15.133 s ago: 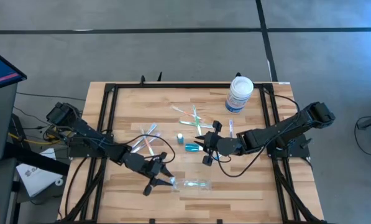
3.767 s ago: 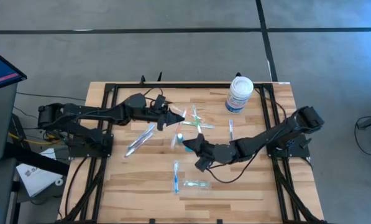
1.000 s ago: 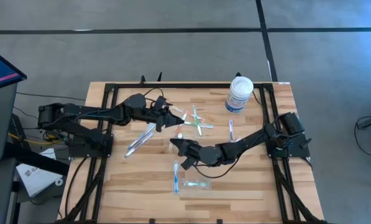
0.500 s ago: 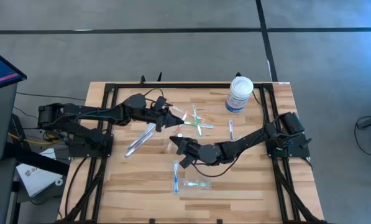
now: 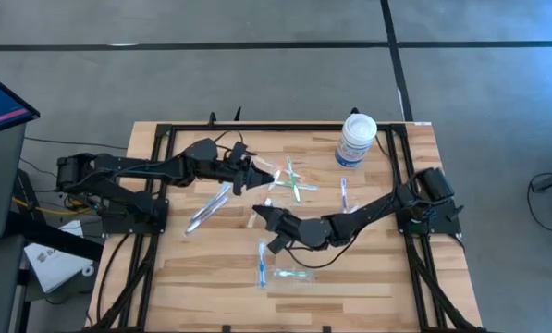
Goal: Pick & Place toothbrushing station
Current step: Put the orange toothbrush into the transparent organizer
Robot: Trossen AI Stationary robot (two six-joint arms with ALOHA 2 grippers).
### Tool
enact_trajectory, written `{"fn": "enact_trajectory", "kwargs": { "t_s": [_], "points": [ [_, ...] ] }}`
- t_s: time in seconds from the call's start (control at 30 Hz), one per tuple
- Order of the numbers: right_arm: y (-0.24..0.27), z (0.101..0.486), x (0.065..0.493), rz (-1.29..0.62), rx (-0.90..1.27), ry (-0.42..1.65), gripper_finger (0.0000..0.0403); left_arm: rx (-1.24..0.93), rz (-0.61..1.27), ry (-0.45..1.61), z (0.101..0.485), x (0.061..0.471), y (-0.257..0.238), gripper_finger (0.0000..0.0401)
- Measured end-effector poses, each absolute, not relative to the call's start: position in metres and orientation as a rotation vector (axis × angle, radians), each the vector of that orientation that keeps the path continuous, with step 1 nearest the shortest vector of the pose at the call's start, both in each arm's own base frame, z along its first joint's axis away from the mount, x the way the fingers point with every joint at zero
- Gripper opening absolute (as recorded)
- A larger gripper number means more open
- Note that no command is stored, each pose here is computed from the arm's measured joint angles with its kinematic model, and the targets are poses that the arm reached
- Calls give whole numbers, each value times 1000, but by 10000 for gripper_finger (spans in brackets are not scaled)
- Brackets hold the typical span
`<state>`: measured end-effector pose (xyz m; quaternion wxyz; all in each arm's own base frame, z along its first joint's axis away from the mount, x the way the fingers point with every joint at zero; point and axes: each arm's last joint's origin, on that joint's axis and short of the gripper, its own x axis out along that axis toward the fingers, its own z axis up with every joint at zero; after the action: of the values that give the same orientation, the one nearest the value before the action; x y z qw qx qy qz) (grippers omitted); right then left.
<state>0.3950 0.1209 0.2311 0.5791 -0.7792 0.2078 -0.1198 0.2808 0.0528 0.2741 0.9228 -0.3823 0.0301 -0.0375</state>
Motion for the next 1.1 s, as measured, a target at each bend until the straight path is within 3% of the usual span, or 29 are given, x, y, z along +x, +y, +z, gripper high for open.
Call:
{"fn": "enact_trajectory", "kwargs": {
  "t_s": [0.4,1.1],
  "points": [
    [125,233,392,-380,-1714,518,6,-702,-92,61,275,279,60,110],
    [135,239,371,-506,-1205,456,6,-535,-96,57,274,279,60,104]
  ]
}}
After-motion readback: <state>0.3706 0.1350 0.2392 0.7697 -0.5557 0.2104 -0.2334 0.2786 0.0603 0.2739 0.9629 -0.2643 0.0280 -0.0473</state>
